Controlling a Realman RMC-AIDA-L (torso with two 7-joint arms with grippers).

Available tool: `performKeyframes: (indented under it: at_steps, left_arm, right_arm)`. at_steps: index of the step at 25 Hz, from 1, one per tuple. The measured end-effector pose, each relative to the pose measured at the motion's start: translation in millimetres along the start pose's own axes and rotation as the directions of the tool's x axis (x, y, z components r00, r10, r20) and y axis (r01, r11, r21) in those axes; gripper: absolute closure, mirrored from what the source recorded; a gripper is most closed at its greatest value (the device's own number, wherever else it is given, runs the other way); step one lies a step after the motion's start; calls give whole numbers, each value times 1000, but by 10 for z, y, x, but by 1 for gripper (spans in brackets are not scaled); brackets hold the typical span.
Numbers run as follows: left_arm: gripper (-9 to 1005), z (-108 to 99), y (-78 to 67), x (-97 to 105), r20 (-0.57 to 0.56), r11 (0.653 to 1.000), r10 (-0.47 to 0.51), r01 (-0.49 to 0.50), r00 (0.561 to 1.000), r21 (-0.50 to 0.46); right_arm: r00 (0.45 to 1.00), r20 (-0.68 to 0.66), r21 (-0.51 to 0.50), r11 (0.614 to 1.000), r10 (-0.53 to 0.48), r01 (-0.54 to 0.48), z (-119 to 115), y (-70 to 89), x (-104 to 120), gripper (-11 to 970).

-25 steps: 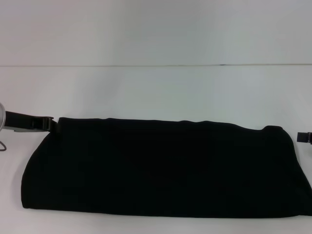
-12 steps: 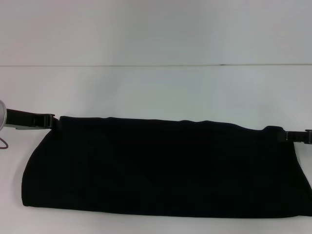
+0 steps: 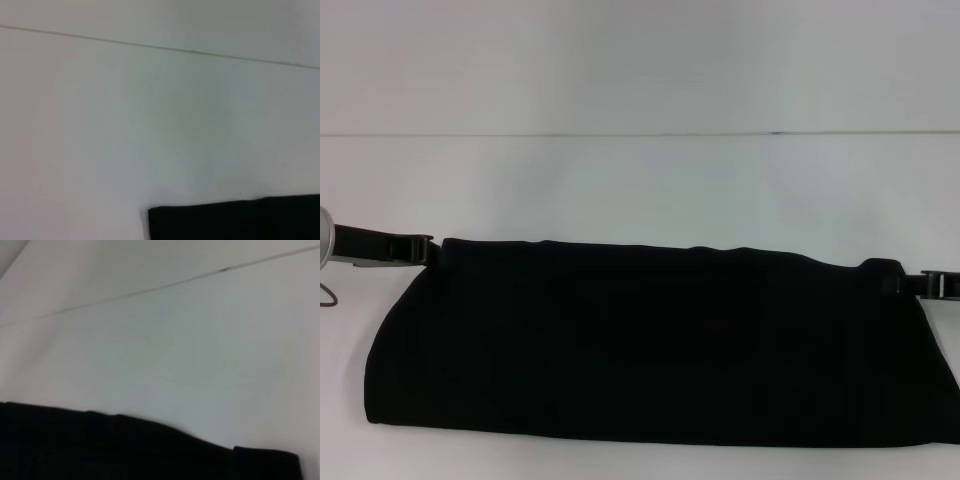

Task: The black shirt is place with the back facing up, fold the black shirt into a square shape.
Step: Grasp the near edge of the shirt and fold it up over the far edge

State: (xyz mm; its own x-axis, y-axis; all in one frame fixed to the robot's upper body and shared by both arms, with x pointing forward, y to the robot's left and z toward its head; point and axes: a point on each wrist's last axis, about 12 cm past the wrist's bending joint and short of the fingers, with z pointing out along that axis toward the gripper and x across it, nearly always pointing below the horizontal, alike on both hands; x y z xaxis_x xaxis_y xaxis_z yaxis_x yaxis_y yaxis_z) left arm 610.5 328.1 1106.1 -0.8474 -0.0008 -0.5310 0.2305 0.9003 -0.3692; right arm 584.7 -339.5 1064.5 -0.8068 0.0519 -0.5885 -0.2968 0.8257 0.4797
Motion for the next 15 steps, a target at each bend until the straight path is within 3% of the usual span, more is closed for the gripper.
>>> performKeyframes:
  at_steps: [8, 15]
  left_arm:
    - [964, -7, 4, -1, 2, 1000, -1, 1, 1000, 0]
    - [958, -58, 6, -44, 37, 1000, -13, 13, 999, 17]
  right_arm:
    - [999, 38, -41, 999, -10, 12, -15, 21, 66, 821]
    - [995, 103, -79, 997, -11, 19, -102, 5, 67, 933]
